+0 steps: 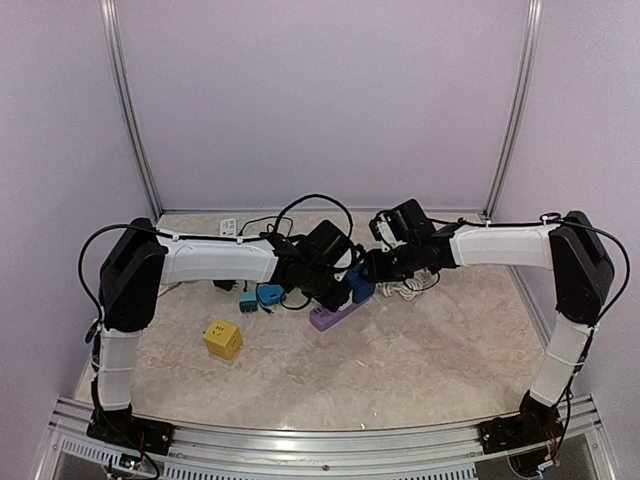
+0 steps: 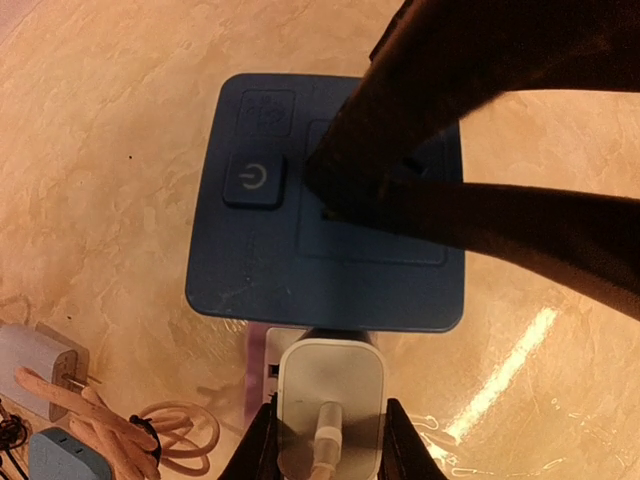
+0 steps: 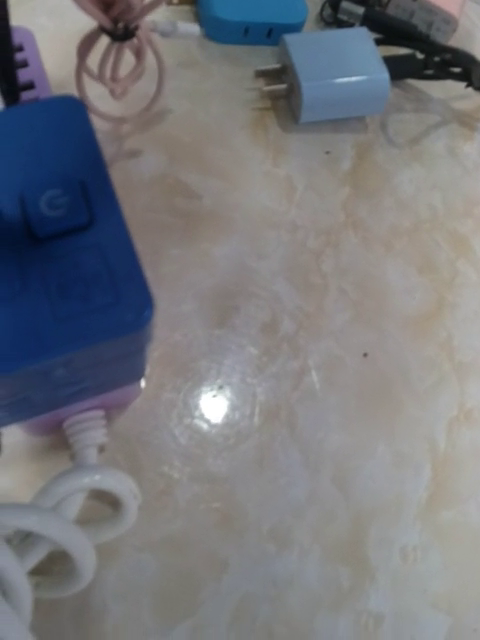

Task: Insert the plug
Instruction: Press the plug into the socket.

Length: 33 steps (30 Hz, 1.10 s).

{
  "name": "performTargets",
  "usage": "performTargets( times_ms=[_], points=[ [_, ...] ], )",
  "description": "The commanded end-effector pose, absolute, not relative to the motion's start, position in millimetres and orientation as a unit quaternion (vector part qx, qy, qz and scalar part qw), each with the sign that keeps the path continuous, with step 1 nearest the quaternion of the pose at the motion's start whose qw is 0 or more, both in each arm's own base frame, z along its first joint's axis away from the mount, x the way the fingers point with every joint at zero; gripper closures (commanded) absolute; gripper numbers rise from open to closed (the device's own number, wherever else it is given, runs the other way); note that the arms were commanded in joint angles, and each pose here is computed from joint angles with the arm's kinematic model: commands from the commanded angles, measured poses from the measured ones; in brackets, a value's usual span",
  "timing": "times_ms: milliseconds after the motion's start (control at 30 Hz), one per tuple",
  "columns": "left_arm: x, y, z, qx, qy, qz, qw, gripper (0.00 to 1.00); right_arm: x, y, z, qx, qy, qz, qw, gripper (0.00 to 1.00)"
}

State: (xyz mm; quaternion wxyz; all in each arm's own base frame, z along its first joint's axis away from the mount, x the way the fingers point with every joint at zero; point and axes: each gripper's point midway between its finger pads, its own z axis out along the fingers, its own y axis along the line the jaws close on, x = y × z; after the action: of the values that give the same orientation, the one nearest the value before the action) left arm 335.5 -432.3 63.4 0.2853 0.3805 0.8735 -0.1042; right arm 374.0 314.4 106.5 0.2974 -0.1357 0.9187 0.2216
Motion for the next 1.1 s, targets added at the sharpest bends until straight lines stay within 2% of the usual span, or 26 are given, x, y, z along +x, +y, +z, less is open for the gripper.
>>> performTargets(
  times_ms=[0,200,233,267,367,500,867,1067],
  points=[
    [303,-364,-61,0.439,0.888,0.032,0.134,1.0,324,351,98,-0.233,0.91,0.259,0.228,0.56],
    [307,-370,-37,0.457,0.873,0.023,0.168,1.0,338,343,125,-0.222,0.901,0.278,0.249,0.54],
    [308,-372,-30,0.455,0.873,0.016,0.173,0.96,340,341,131,-0.221,0.898,0.283,0.255,0.54],
    [310,-374,-23,0.452,0.873,0.012,0.18,0.8,342,340,136,-0.22,0.895,0.288,0.261,0.54],
    [318,-382,14,0.447,0.865,0.007,0.229,0.5,345,339,144,-0.221,0.892,0.29,0.268,0.53],
    [331,-387,68,0.425,0.853,-0.002,0.301,0.25,344,337,141,-0.223,0.893,0.287,0.264,0.54],
    [301,-382,102,0.472,0.826,-0.011,0.307,0.06,343,330,152,-0.224,0.891,0.279,0.279,0.53],
    [282,-381,125,0.494,0.815,-0.052,0.297,0.04,347,328,158,-0.229,0.89,0.271,0.287,0.52]
  ],
)
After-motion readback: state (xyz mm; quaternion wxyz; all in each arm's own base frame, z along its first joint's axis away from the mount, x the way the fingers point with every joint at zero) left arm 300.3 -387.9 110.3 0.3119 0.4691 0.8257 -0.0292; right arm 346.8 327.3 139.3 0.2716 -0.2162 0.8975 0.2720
